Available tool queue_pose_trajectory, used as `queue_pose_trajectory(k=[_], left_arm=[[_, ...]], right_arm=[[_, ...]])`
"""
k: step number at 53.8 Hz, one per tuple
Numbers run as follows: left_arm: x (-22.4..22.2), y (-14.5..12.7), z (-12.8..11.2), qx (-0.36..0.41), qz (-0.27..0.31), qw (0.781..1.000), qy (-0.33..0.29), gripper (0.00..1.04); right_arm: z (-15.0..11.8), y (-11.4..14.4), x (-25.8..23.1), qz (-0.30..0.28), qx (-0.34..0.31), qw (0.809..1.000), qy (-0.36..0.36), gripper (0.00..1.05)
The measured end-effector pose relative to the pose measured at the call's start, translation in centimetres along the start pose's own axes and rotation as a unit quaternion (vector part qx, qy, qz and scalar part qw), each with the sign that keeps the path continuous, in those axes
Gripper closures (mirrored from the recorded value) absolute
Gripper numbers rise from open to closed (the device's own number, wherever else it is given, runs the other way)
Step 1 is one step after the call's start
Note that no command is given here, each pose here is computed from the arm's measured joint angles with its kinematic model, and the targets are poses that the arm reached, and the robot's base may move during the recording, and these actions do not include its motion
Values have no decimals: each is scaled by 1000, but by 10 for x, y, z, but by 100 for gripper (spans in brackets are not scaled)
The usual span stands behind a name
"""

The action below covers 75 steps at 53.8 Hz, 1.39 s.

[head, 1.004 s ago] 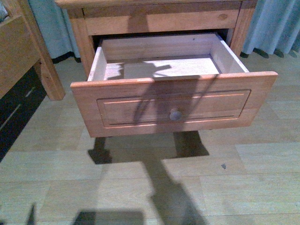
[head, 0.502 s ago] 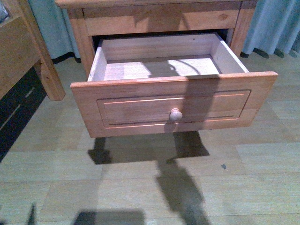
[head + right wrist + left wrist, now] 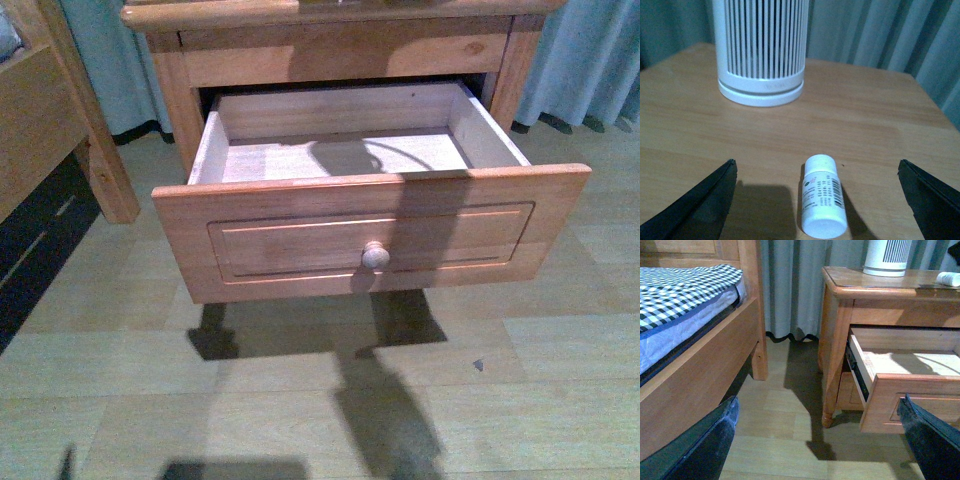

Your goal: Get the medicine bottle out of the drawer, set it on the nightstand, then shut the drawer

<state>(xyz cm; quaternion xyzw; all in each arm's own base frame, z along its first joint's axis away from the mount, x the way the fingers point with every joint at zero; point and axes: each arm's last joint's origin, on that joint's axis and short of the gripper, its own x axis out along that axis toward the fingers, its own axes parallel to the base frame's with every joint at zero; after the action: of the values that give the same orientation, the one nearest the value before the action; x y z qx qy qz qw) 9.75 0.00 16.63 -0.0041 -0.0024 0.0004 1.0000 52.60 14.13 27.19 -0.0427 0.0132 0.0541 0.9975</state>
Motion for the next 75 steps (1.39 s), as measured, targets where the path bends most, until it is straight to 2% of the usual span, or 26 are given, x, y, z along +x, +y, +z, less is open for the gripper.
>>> queue_pose_trajectory(k=[7, 11, 18, 29, 40, 45, 54, 75], left_arm=[[0, 0, 0, 0, 0, 1000, 0, 7], [0, 0, 0, 0, 0, 1000, 0, 7], [0, 0, 0, 0, 0, 1000, 0, 7], [0, 0, 0, 0, 0, 1000, 0, 7], [0, 0, 0, 0, 0, 1000, 0, 7], [0, 0, 0, 0, 0, 1000, 0, 7], [0, 0, 0, 0, 0, 1000, 0, 7], [0, 0, 0, 0, 0, 1000, 0, 7]], right_arm=[[35, -6, -51, 21, 26, 999, -23, 7], [46, -8, -83, 38, 39, 998, -30, 8], [35, -7, -138, 63, 58, 996, 2, 29], [-37, 3, -202, 92, 70, 988, 105, 63], [-139, 14, -251, 85, 59, 968, 228, 102], [-165, 14, -253, 71, 51, 967, 239, 102], [-187, 15, -233, 56, 32, 970, 233, 102], [-216, 3, -144, 20, -27, 974, 222, 102]])
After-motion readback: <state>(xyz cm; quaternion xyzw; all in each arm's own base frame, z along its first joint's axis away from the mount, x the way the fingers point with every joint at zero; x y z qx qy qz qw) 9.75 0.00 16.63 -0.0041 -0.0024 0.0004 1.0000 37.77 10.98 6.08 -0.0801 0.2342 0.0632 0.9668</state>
